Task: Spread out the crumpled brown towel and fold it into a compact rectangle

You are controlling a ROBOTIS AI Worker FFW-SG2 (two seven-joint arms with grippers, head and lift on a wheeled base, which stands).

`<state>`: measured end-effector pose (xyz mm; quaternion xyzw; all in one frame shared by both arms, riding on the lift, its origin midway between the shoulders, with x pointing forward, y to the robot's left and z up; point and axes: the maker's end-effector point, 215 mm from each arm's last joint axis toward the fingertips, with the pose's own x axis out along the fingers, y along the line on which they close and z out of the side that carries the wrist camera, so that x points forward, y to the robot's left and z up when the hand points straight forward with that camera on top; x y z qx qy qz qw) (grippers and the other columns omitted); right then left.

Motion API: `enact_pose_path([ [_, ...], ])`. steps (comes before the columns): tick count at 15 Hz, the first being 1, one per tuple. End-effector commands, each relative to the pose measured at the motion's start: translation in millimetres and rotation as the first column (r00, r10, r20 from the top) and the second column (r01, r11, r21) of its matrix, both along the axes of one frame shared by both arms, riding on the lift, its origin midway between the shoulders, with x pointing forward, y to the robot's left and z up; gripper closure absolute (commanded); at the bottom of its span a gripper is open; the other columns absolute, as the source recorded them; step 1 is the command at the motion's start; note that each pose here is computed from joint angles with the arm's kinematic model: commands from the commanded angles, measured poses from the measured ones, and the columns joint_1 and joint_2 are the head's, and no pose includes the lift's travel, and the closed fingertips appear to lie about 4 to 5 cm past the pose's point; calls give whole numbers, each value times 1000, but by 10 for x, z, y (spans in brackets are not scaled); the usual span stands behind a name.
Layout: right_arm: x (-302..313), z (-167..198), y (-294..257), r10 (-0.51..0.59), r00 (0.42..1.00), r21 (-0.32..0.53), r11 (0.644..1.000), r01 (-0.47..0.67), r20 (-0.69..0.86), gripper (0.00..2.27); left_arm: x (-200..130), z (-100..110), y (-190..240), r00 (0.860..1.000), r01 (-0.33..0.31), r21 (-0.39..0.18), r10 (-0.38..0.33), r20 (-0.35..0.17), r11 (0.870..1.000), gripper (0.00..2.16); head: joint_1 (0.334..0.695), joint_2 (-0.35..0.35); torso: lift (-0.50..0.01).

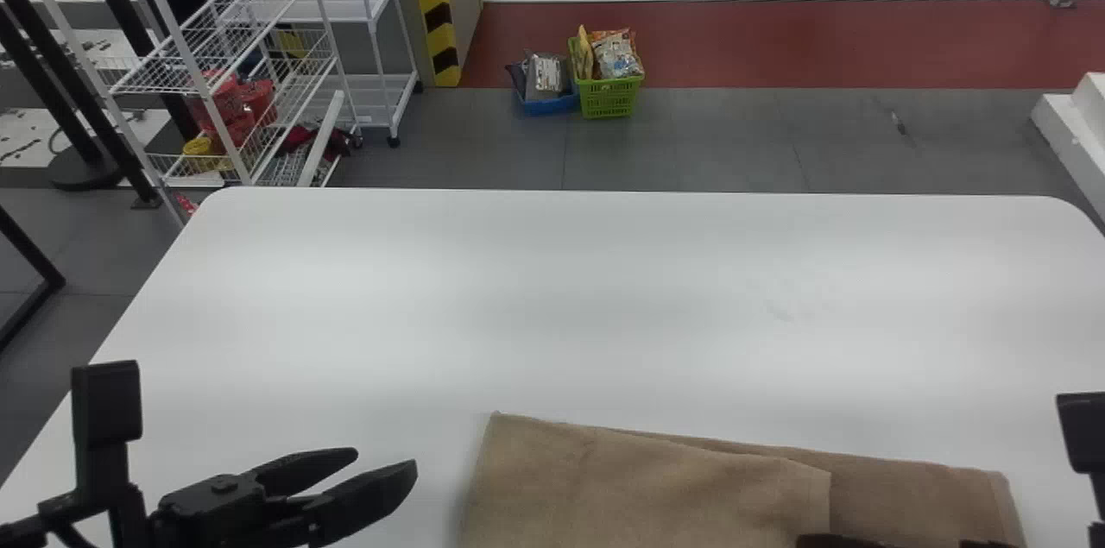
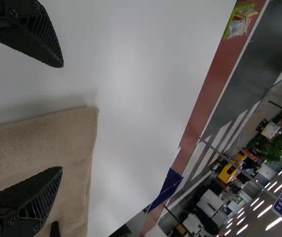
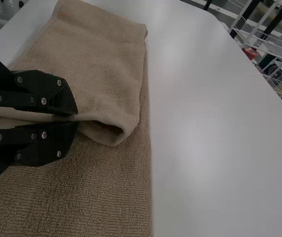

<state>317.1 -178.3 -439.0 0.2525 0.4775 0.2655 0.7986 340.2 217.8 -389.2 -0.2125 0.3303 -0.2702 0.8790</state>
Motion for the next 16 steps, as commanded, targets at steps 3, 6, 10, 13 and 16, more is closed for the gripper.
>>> enact_pose_path([
  [3, 107, 100, 25, -16, 1000, 27, 1000, 16, 23, 1004, -10, 1, -4, 1000, 1, 1, -1, -1, 1000, 73, 695, 73, -127],
  [6, 172, 190, -55, -35, 998, 39, 999, 33, 43, 1004, -24, 10, -10, 1000, 3, 2, -3, 1, 1000, 73, 695, 71, -127],
  [10, 193, 371, -317, -97, 993, 82, 992, 91, 74, 1004, -15, 20, 15, 1000, -2, 6, 1, 5, 1000, 73, 695, 47, -127],
  [13, 237, 619, -460, -126, 984, 106, 988, 113, 129, 1001, -13, 42, 5, 1000, 0, 8, 0, 9, 1000, 73, 695, 12, -127],
  [16, 236, 708, -487, -128, 980, 104, 988, 113, 151, 1001, -10, 49, 2, 1000, -1, 6, 1, 10, 1000, 73, 695, -10, -127],
])
